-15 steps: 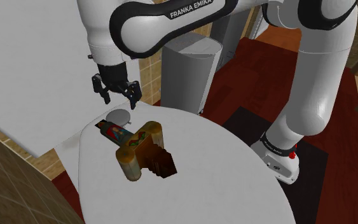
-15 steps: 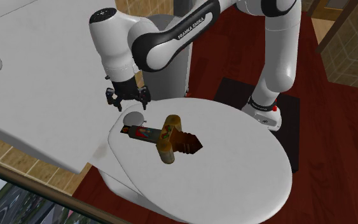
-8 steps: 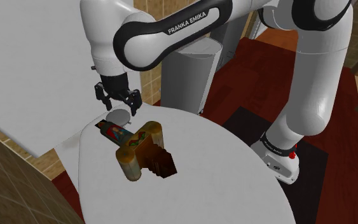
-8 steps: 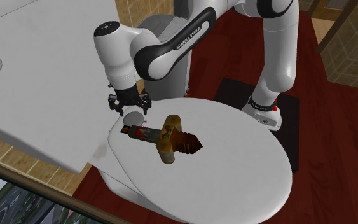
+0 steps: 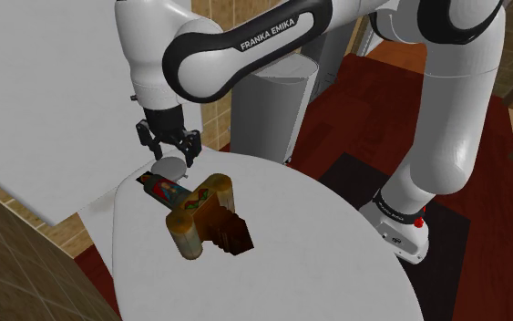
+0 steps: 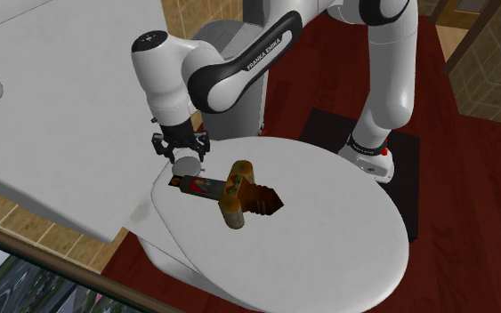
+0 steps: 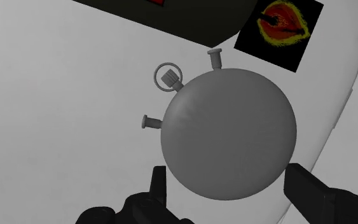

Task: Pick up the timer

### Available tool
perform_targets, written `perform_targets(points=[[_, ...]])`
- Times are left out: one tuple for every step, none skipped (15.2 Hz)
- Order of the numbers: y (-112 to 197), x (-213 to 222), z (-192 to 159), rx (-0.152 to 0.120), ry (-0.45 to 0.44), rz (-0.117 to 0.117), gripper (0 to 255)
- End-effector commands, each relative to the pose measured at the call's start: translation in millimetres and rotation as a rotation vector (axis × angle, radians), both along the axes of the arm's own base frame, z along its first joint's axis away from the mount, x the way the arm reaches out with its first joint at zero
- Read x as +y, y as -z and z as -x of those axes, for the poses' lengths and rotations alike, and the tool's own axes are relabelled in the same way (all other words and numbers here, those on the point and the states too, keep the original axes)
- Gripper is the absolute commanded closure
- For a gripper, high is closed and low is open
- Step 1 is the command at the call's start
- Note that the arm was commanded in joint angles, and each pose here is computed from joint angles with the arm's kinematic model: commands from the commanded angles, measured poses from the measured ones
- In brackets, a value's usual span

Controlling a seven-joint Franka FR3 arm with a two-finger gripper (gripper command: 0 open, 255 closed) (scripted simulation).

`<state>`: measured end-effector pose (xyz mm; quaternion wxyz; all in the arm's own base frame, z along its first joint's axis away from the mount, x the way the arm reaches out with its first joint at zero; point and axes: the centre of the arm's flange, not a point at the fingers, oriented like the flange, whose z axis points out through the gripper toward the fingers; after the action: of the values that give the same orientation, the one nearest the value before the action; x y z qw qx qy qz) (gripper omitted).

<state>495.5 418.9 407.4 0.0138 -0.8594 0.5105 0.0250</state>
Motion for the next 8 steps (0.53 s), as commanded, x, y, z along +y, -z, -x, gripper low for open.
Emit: perform_targets(points=[[2, 1, 1, 0.003, -0.002, -0.001, 255], [0, 1, 1, 0.003, -0.002, -0.001, 255], [-5, 1, 1, 0.003, -0.002, -0.001, 255], [-11, 1, 1, 0.003, -0.002, -0.001, 255], [-16, 1, 1, 0.003, -0.002, -0.001, 255], [-21, 1, 1, 0.003, -0.002, -0.001, 255], [-26, 1, 1, 0.003, -0.002, -0.001, 255], [-32, 1, 1, 0.003, -0.002, -0.001, 255]])
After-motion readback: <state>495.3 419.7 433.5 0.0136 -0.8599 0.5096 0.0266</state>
